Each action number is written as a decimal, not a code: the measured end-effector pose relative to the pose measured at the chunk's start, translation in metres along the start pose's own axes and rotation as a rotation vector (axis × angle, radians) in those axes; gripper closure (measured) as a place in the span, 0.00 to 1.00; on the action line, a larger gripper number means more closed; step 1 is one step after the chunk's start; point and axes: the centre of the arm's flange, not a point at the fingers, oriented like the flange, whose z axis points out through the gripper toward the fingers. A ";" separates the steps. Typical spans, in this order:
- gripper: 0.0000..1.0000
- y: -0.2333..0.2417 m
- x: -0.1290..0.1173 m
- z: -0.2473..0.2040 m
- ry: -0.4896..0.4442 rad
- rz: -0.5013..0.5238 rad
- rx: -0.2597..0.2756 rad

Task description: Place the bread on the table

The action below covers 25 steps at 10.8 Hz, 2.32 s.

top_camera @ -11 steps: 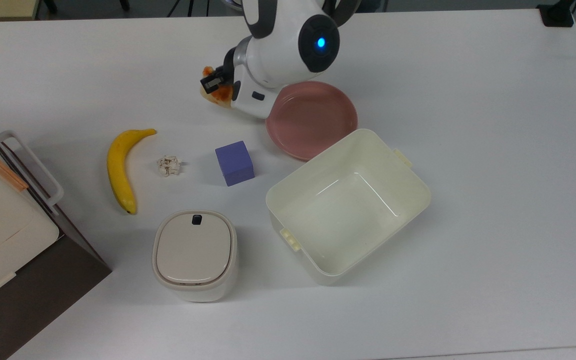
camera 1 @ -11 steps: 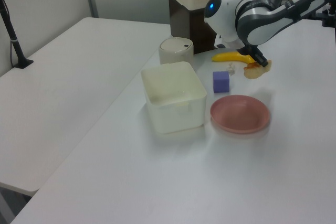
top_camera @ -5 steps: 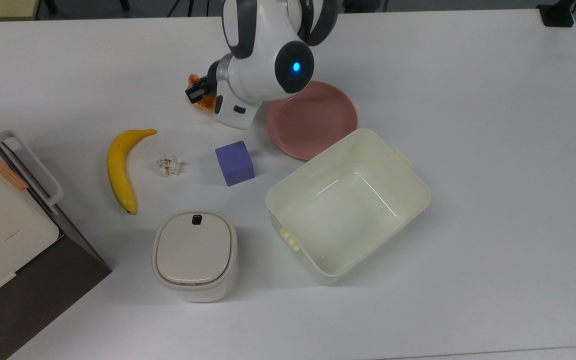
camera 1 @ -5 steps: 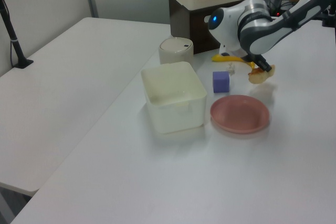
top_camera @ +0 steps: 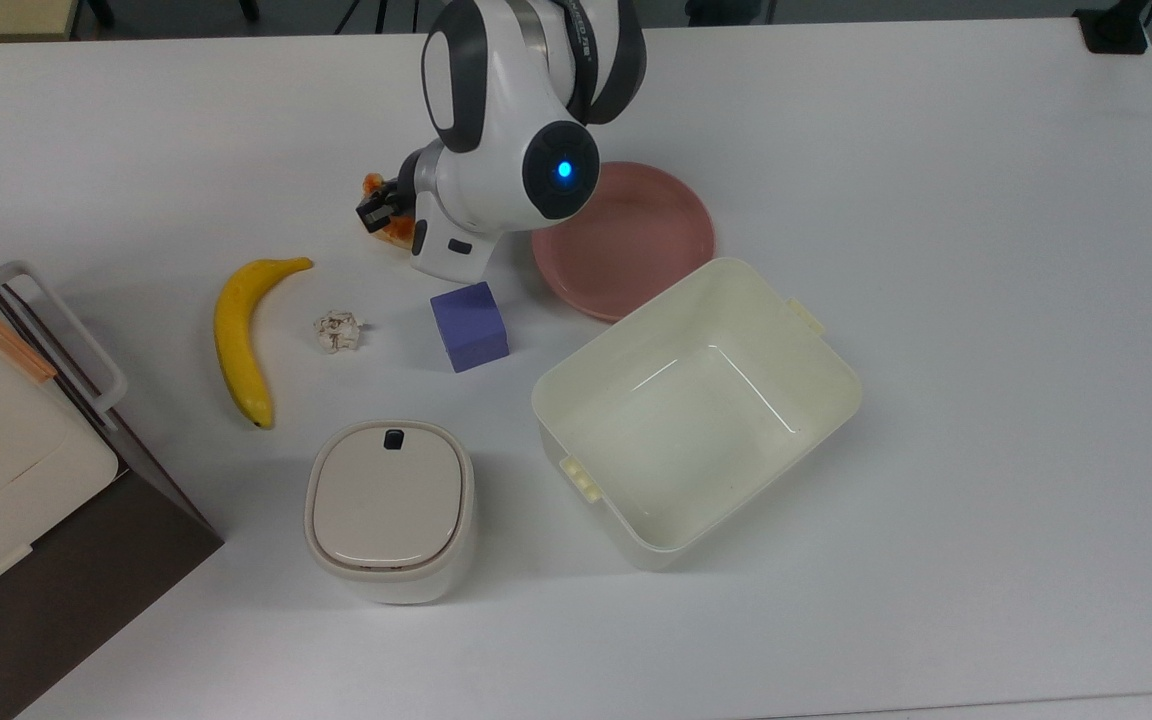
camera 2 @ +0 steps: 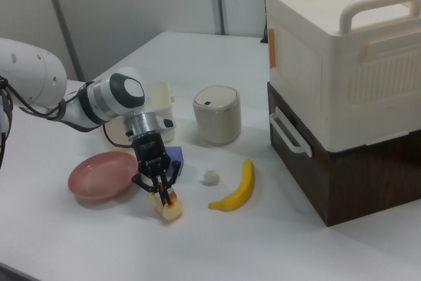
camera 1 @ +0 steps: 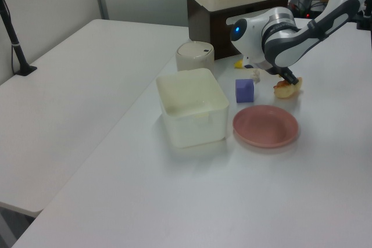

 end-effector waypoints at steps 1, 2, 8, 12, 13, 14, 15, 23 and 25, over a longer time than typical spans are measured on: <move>0.93 0.001 -0.001 0.000 0.001 0.002 0.001; 0.83 0.002 -0.001 0.001 0.000 0.005 0.003; 0.00 0.018 -0.020 -0.012 0.029 0.048 -0.005; 0.00 0.059 -0.131 -0.119 0.396 0.276 0.179; 0.00 0.067 -0.167 -0.144 0.495 0.329 0.220; 0.00 0.070 -0.196 -0.160 0.576 0.367 0.263; 0.00 0.069 -0.214 -0.169 0.634 0.390 0.305; 0.00 0.098 -0.274 -0.183 0.827 0.721 0.503; 0.00 0.096 -0.288 -0.188 0.846 0.731 0.495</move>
